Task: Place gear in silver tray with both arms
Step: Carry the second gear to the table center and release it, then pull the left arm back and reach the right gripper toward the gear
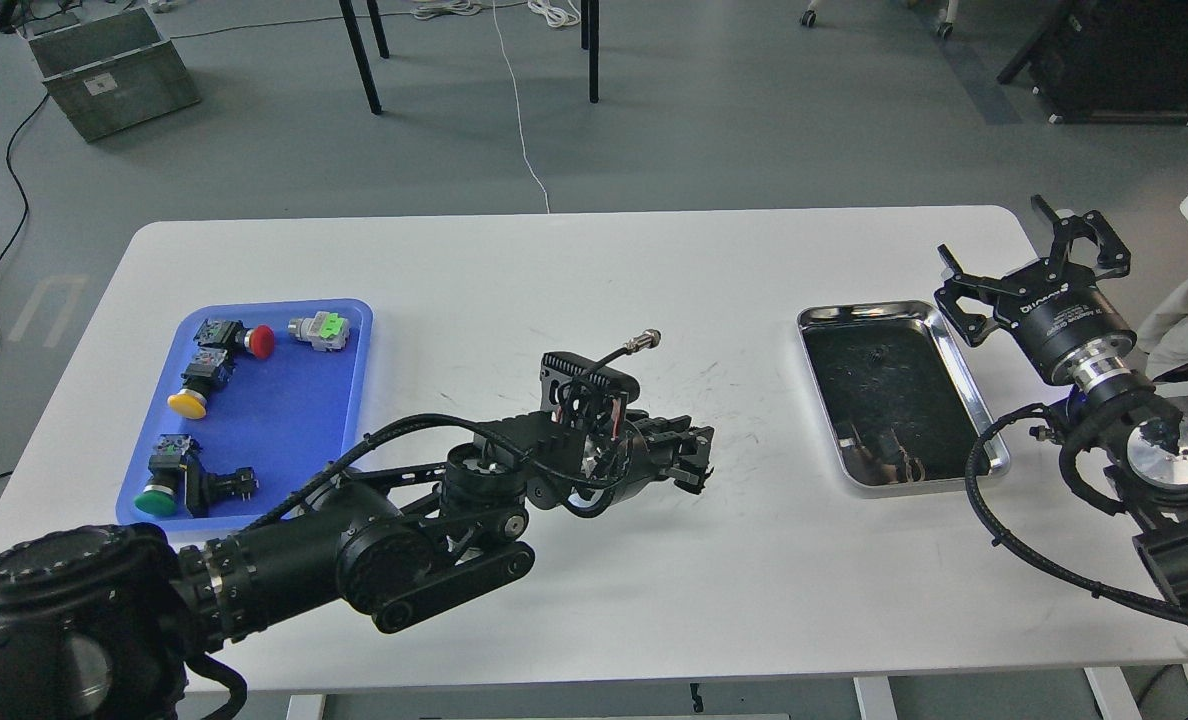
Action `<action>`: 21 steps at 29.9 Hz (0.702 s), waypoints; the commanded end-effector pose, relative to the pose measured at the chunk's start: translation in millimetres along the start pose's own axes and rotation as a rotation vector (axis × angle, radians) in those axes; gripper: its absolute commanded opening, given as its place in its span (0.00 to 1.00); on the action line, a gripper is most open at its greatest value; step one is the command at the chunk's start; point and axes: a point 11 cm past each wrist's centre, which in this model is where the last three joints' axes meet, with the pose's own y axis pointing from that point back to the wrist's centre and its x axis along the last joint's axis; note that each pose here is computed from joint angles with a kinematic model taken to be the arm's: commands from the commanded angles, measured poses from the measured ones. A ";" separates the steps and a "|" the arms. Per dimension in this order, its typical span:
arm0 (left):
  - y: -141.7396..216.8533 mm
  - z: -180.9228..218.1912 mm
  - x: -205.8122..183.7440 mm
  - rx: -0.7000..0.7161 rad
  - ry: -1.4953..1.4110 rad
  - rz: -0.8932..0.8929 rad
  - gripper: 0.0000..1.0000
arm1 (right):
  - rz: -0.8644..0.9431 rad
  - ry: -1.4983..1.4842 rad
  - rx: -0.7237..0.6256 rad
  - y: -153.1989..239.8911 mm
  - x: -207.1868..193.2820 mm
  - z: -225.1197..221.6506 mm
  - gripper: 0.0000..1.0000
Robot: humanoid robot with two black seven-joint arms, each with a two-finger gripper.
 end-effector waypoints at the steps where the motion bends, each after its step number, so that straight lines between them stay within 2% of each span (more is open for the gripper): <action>1: 0.5 5.2 5.5 -0.023 0.095 0.038 0.95 | -0.001 0.000 -0.001 -0.2 -0.5 0.3 0.94; 4: 1.0 6.6 13.9 -0.033 0.175 0.076 0.97 | -0.001 0.000 -0.001 -0.2 -0.5 0.3 0.94; 8: 6.0 -2.0 53.2 -0.028 0.314 0.208 0.98 | -0.003 0.000 0.000 -0.7 -1.1 0.0 0.94; 15: 32.5 -34.9 131.7 -0.014 0.541 0.455 0.98 | -0.021 0.002 0.000 -3.6 -7.6 -1.5 0.94; 19: 44.6 -47.4 152.6 -0.031 0.714 0.551 0.98 | -0.065 0.002 -0.011 -10.3 -23.0 1.1 0.94; 21: 59.2 -71.5 160.5 -0.005 0.801 0.604 0.98 | -0.096 0.006 -0.016 -14.9 -34.2 1.4 0.95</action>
